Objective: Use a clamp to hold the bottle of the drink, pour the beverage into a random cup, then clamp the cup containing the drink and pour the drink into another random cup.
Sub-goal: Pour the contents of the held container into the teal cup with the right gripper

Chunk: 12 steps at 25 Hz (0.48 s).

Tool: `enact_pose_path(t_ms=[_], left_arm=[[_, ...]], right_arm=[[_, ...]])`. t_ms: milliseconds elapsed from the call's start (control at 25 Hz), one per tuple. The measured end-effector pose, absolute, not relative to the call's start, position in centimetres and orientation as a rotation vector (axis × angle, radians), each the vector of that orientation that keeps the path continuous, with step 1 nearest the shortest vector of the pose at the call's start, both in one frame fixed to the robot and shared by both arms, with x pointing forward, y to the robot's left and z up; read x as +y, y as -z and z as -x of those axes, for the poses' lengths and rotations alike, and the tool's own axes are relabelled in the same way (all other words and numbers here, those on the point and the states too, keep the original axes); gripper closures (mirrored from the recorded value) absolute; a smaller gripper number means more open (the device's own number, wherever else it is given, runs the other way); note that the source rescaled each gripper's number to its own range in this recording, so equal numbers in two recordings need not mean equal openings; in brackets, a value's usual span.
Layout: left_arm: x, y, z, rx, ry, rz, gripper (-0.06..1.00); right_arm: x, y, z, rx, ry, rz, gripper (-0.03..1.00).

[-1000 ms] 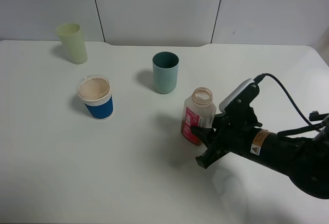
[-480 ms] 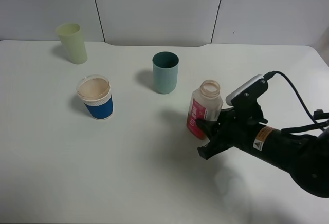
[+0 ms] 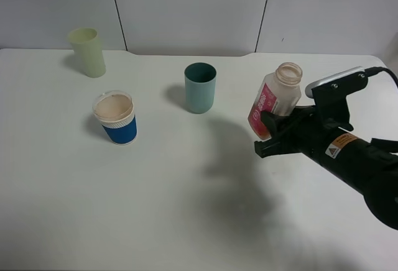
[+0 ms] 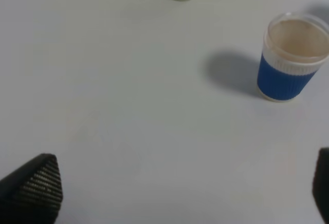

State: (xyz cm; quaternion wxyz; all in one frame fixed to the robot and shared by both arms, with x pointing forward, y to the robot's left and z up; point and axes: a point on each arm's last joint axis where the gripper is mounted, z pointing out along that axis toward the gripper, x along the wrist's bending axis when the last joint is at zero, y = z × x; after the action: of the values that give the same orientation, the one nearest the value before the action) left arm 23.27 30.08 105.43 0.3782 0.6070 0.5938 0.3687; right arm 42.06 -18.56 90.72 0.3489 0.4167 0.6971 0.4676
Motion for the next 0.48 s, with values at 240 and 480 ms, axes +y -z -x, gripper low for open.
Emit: enact_pose_path(t_ms=[240,480], left_arm=[[30.08,-105.43,-23.27,1.518,-0.942,-1.551,-0.05],[30.08,-105.43,-23.27,1.518,-0.942,-1.551,-0.05]], right_arm=[[-19.31,-90.78,-42.11,1.793,-1.117,-1.123,0.97],[-18.81,-90.42,-42.53,1.865,-1.065,-1.166,0.97]])
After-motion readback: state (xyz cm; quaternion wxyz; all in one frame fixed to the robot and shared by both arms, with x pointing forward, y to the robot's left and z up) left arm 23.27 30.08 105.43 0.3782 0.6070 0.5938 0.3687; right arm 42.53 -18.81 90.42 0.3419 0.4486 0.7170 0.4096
